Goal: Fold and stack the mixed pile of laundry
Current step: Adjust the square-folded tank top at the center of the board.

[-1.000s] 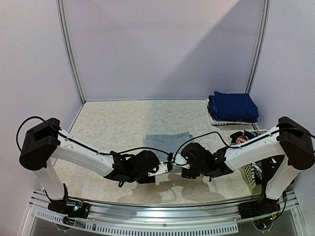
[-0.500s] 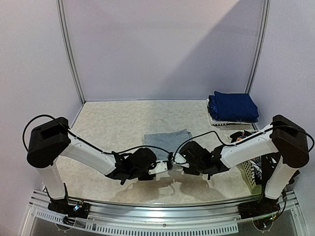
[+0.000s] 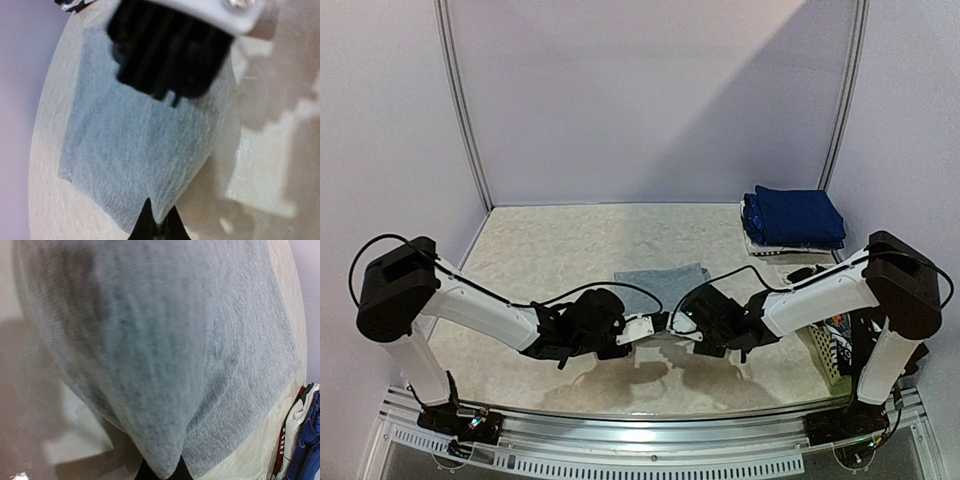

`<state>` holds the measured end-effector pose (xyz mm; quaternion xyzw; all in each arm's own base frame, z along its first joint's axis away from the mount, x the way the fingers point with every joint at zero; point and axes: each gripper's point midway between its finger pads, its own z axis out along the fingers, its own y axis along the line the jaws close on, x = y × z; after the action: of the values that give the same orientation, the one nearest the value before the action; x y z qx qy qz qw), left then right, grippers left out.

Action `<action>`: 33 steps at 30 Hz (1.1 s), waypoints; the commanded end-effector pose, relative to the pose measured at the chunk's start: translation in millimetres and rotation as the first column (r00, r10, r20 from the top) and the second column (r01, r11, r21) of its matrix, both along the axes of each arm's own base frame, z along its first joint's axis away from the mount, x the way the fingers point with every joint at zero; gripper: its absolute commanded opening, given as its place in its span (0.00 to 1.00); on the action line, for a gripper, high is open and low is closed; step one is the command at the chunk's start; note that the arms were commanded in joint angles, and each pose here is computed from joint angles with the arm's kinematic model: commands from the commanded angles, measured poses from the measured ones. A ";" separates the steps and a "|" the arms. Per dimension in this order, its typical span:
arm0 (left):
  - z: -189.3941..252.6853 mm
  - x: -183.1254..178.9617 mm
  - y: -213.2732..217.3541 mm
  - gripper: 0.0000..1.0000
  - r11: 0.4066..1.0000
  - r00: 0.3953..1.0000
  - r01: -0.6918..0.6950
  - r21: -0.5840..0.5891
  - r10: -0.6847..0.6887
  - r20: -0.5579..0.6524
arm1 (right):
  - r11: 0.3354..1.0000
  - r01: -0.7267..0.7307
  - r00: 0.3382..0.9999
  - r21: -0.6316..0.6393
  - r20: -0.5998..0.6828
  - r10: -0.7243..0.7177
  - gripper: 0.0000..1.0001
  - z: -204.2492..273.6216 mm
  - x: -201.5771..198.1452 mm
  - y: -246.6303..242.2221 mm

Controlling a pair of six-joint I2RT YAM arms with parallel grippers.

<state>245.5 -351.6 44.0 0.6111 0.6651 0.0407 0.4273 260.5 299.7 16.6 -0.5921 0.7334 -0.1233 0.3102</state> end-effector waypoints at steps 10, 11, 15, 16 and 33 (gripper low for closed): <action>129.6 2.3 -2.1 0.00 0.978 0.999 -0.016 -0.207 0.024 0.038 | 0.995 0.052 0.999 0.081 -0.005 -0.052 0.00 125.0 1.0 1.2; 132.6 2.0 -0.3 0.00 0.981 0.999 -0.015 -0.191 0.023 0.039 | 0.995 0.048 0.999 0.092 0.015 -0.050 0.00 137.9 3.9 2.6; 154.0 8.9 -3.8 0.00 0.984 0.998 -0.012 -0.176 0.023 0.056 | 0.995 0.022 0.997 0.101 0.078 -0.030 0.00 176.7 13.7 3.0; 159.5 11.3 -4.8 0.00 0.985 0.998 -0.011 -0.173 0.022 0.063 | 0.994 0.024 0.995 0.104 0.091 -0.033 0.00 185.6 17.1 2.2; 214.9 118.3 -3.3 0.00 0.981 0.995 -0.041 -0.191 0.058 0.083 | 0.993 0.016 0.960 0.117 0.275 -0.048 0.00 264.7 123.3 -15.1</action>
<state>336.6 -356.4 260.7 0.5377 0.6614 0.0136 0.5226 348.1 283.6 265.9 -0.5409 0.7115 -0.1613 0.4185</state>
